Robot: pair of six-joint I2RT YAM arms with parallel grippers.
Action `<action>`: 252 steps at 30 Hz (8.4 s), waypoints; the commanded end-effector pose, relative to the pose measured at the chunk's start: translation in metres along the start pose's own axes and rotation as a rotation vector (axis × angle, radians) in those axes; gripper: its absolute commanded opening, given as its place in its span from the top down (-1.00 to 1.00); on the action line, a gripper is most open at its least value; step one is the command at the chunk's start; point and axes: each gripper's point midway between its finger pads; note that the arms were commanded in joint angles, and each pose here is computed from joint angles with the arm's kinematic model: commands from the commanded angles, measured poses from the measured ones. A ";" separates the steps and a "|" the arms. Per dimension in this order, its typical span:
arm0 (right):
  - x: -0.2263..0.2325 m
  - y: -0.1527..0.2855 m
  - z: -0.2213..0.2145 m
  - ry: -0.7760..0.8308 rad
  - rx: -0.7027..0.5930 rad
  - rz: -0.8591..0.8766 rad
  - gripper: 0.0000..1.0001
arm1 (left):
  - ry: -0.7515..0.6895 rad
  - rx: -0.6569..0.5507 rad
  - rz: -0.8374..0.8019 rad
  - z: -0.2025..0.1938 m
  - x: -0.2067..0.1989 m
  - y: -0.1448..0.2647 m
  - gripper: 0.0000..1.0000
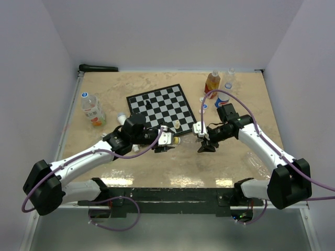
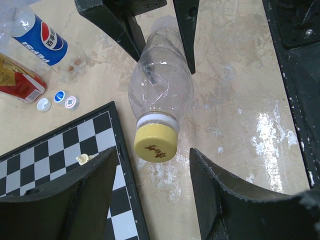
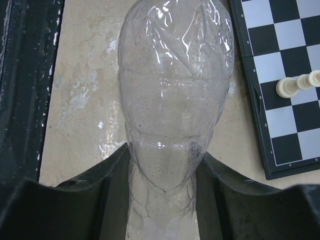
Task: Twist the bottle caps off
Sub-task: Unscrew the bottle cap from the plastic bottle.
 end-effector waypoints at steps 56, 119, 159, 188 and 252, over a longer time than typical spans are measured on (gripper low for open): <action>-0.001 -0.002 0.004 0.010 0.000 0.006 0.98 | 0.919 -0.058 0.220 0.051 0.019 0.016 1.00; -0.001 -0.004 0.003 0.007 0.003 0.011 0.98 | -0.163 -0.074 0.188 0.057 0.009 0.070 -1.00; 0.000 -0.006 0.001 0.005 0.008 0.017 0.98 | -0.195 -0.122 0.130 0.055 0.013 0.043 -0.98; -0.001 -0.006 0.002 0.003 0.009 0.016 0.98 | -0.041 -0.117 -0.048 0.030 -0.003 -0.001 0.08; -0.001 -0.007 0.000 0.001 0.018 0.014 0.98 | -0.217 -0.072 0.198 0.057 0.022 0.058 -0.83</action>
Point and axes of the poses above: each gripper's point midway between its finger pads, its own y axis back along the fingers, its own x axis along the line the jaws close on, z = x × y
